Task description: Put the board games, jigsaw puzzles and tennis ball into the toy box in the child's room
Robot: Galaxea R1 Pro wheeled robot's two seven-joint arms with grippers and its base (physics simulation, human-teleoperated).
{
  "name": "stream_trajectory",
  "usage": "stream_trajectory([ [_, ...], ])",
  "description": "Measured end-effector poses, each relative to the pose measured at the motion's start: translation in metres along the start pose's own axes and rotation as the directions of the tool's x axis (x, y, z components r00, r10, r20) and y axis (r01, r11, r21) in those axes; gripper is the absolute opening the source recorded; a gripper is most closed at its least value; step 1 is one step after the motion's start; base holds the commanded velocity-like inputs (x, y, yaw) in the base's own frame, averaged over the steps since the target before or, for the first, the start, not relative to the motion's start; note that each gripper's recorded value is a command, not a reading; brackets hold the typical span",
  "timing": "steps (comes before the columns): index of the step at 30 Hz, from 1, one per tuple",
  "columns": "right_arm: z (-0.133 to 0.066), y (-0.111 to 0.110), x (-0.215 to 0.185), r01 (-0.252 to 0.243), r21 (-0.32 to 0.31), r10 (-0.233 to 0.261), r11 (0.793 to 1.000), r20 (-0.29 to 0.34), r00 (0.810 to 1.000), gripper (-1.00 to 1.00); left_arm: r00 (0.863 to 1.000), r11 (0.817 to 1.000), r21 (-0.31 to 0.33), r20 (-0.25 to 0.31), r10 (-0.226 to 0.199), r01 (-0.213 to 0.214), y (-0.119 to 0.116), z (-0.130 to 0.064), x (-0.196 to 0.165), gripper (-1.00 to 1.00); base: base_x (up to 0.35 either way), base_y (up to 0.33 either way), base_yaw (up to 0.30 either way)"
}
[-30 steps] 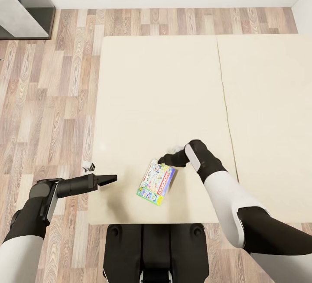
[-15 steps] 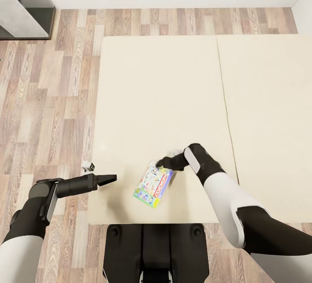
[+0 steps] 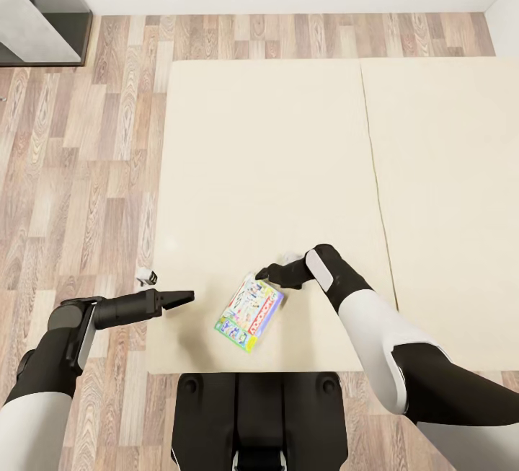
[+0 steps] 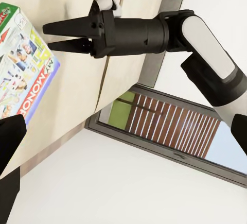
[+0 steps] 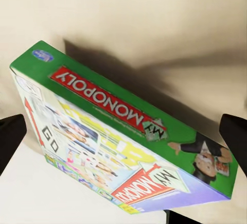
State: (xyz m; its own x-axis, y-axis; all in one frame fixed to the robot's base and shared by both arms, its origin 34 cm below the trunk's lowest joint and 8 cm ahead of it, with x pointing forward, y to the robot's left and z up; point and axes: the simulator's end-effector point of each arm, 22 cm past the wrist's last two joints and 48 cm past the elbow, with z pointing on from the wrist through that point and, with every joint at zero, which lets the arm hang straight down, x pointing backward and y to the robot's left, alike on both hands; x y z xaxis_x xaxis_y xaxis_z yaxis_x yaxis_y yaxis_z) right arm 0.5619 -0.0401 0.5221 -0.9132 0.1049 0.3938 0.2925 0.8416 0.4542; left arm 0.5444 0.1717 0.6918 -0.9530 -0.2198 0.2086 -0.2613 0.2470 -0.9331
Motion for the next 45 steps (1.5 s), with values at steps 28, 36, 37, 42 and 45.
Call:
stream_trajectory([
  [28,0.025,-0.013,0.055,-0.054,-0.047,0.052,0.997,-0.033,0.998,1.0,1.0,1.0,-0.001,0.0,0.0,0.0,0.0,0.0,0.0,1.0,0.0,0.0,0.0],
  [36,0.022,-0.008,0.065,-0.038,-0.091,0.039,0.995,0.008,0.999,1.0,1.0,1.0,-0.001,-0.001,0.001,-0.001,0.001,0.0,0.0,1.0,0.0,0.0,0.0],
  [37,0.022,-0.008,0.066,-0.037,-0.091,0.038,0.995,0.009,0.999,1.0,1.0,1.0,-0.001,-0.001,0.001,-0.001,0.001,0.0,0.0,1.0,0.0,0.0,0.0],
  [42,0.022,-0.008,0.068,-0.035,-0.093,0.036,0.995,0.009,0.999,1.0,1.0,1.0,-0.001,-0.001,0.001,-0.001,0.001,0.0,0.0,1.0,0.0,0.0,0.0],
  [45,0.022,-0.008,0.068,-0.035,-0.095,0.036,0.995,0.01,0.999,1.0,1.0,1.0,-0.001,0.0,0.001,-0.001,0.0,0.0,0.0,1.0,0.0,0.0,0.0],
])
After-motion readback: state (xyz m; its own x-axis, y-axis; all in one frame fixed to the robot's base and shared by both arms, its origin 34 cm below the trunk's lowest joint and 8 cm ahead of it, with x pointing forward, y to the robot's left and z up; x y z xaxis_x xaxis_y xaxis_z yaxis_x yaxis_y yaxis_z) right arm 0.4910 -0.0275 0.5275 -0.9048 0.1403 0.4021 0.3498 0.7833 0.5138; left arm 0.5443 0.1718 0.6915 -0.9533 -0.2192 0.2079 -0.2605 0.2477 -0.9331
